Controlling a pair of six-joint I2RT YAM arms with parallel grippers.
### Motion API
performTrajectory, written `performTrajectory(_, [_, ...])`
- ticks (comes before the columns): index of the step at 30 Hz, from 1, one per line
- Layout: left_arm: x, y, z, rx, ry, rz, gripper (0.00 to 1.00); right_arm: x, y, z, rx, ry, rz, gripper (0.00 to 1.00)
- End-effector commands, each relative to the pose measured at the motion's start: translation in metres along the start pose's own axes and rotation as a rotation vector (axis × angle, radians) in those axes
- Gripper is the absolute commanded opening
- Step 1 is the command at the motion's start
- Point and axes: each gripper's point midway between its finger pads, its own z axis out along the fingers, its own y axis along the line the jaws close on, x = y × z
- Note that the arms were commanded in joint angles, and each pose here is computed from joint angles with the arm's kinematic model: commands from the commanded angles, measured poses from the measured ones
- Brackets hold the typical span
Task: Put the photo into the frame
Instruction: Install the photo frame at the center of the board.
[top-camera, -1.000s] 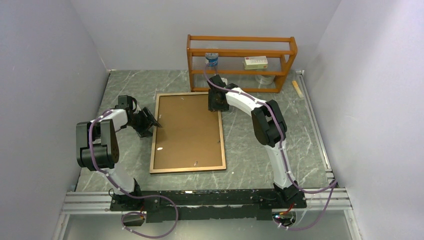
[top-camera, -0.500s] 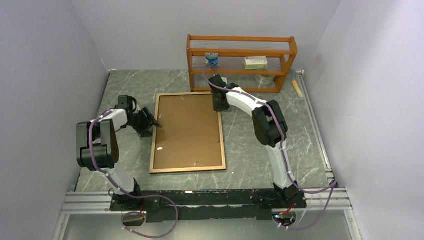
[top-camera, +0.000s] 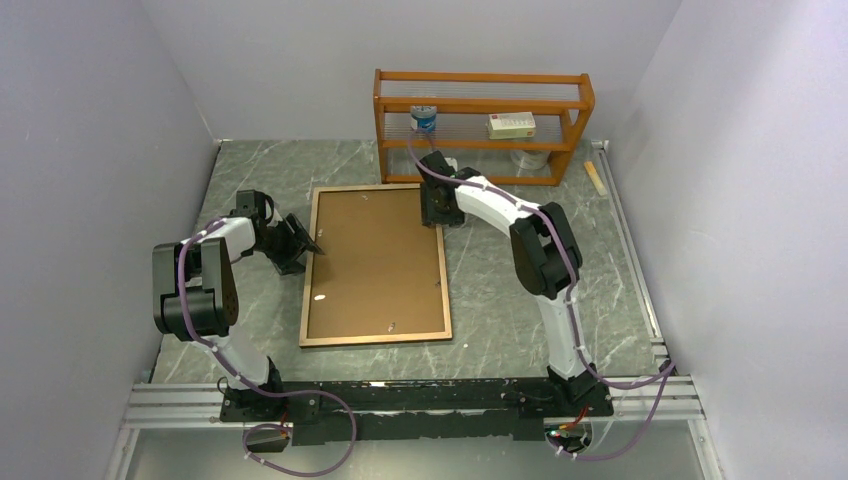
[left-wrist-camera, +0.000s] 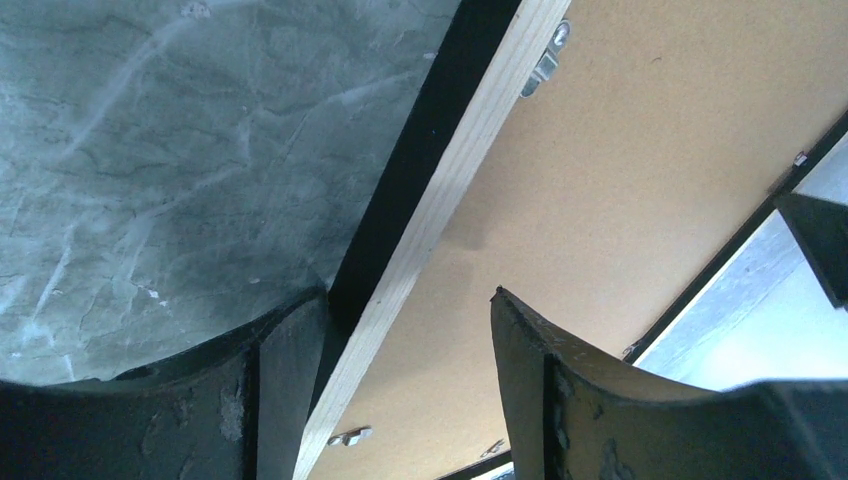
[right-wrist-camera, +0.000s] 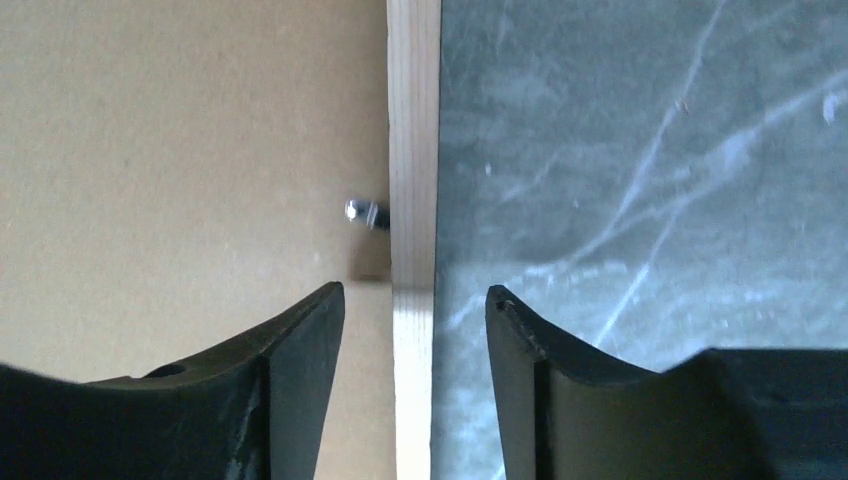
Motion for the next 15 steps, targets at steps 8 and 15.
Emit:
performTrajectory(8, [0.014, 0.010, 0.012, -0.033, 0.067, -0.028, 0.49, -0.022, 0.090, -0.072, -0.464, -0.085, 0.078, 0.46])
performTrajectory(15, [0.032, 0.004, 0.022, -0.034, 0.143, -0.004, 0.27, -0.003, 0.179, -0.073, -0.664, -0.102, 0.009, 0.36])
